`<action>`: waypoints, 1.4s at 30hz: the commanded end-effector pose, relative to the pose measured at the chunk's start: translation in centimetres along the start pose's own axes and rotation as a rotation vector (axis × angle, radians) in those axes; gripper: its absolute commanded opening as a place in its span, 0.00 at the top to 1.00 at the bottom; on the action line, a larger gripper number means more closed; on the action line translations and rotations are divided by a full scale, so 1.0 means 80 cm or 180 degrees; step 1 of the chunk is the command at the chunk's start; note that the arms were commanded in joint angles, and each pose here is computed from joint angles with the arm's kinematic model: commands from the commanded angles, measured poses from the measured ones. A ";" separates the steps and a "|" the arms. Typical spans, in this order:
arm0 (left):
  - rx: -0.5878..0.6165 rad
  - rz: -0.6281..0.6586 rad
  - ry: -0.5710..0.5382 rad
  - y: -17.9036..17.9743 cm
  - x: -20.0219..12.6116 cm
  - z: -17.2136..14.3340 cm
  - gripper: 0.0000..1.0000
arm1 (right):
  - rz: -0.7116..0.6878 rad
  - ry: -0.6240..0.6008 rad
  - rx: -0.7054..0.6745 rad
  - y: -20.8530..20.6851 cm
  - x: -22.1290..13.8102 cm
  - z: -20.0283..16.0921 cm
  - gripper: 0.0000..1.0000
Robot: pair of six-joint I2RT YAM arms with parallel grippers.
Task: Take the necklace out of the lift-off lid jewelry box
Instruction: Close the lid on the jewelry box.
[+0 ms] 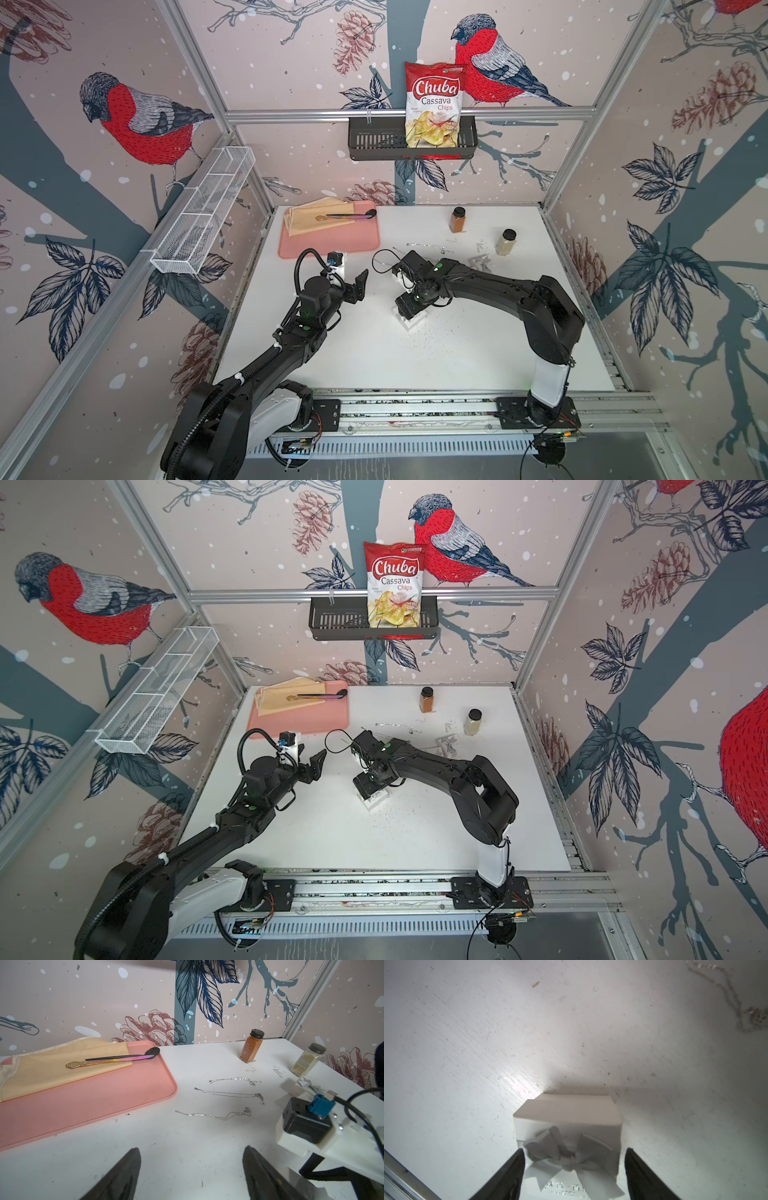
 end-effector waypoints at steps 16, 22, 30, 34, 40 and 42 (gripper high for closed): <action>0.0016 -0.0060 -0.0139 -0.005 0.000 0.013 0.19 | -0.0061 0.0010 0.0052 -0.007 0.013 0.006 0.39; 0.0010 -0.0065 -0.0115 -0.005 0.001 0.012 0.19 | -0.0262 -0.0097 0.0043 -0.010 -0.007 0.011 0.39; -0.0011 -0.0108 -0.0128 -0.007 0.005 0.015 0.19 | -0.0282 0.0025 -0.0009 0.004 -0.004 0.003 0.44; -0.0001 -0.0114 -0.0140 -0.009 0.004 0.019 0.19 | -0.0249 0.0058 0.0014 0.008 0.005 -0.001 0.48; 0.0022 -0.0057 -0.0164 -0.008 0.001 0.023 0.19 | -0.0230 0.0182 0.0011 0.010 0.025 -0.008 0.51; 0.0023 -0.0043 -0.0168 -0.008 0.001 0.024 0.19 | -0.0231 0.0229 -0.0008 0.012 0.031 -0.011 0.51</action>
Point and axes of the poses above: each gripper's point midway between its finger pads, its own x axis out along the fingers, its own y axis along the line the jaws close on, z = x × y, the point moved 7 cm from there along -x, back along the fingers, and after that the axes turned 13 degrees about -x, right-handed, at the moved point
